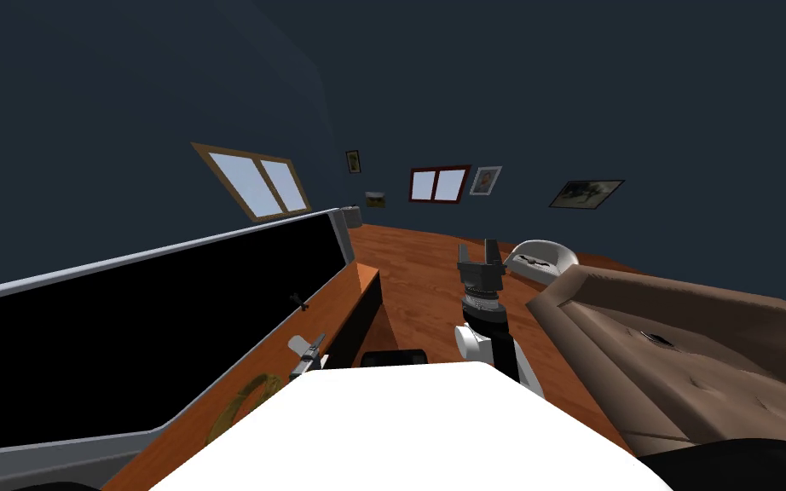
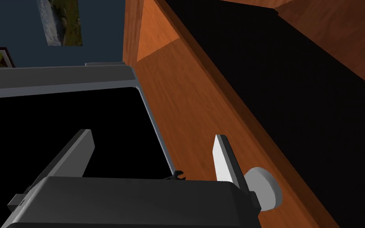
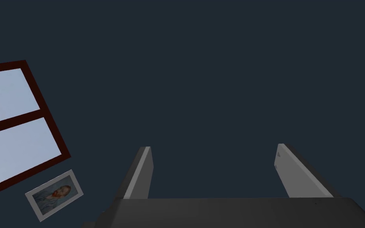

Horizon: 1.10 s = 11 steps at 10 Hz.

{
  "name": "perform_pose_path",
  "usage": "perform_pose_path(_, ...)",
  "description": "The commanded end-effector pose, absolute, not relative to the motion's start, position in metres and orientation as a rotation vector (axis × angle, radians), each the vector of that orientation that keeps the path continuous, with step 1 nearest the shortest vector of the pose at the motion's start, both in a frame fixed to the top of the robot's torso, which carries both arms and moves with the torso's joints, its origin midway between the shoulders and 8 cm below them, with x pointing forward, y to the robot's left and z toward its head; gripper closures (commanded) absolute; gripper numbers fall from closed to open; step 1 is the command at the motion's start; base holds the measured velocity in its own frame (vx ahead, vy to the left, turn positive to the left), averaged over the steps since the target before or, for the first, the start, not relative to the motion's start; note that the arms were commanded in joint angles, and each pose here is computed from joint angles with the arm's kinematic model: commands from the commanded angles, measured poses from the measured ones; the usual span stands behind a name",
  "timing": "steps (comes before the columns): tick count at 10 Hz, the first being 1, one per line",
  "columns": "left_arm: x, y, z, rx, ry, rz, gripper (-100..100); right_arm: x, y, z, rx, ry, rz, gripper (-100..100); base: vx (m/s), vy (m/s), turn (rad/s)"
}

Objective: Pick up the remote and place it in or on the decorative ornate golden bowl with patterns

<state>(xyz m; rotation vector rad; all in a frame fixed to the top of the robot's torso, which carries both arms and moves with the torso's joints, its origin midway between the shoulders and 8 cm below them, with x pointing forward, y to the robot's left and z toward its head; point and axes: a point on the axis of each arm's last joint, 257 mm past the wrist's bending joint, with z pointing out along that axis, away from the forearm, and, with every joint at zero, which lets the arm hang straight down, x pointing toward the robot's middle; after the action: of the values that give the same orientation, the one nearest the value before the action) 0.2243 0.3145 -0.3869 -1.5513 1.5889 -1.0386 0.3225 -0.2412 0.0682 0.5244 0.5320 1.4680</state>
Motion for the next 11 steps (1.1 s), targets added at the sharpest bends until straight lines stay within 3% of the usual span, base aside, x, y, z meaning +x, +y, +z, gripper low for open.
perform_pose_path(1,0.198,0.323,-0.416,-1.628,1.661,-0.959,-100,0.322,-0.241,0.068,0.524,0.532,1.468,0,0.067,-0.004,-0.104)
perform_pose_path(11,0.052,0.384,-0.519,-1.891,1.979,-0.489,-100,0.322,-0.241,0.068,0.524,0.532,1.468,0,0.080,0.014,-0.109)
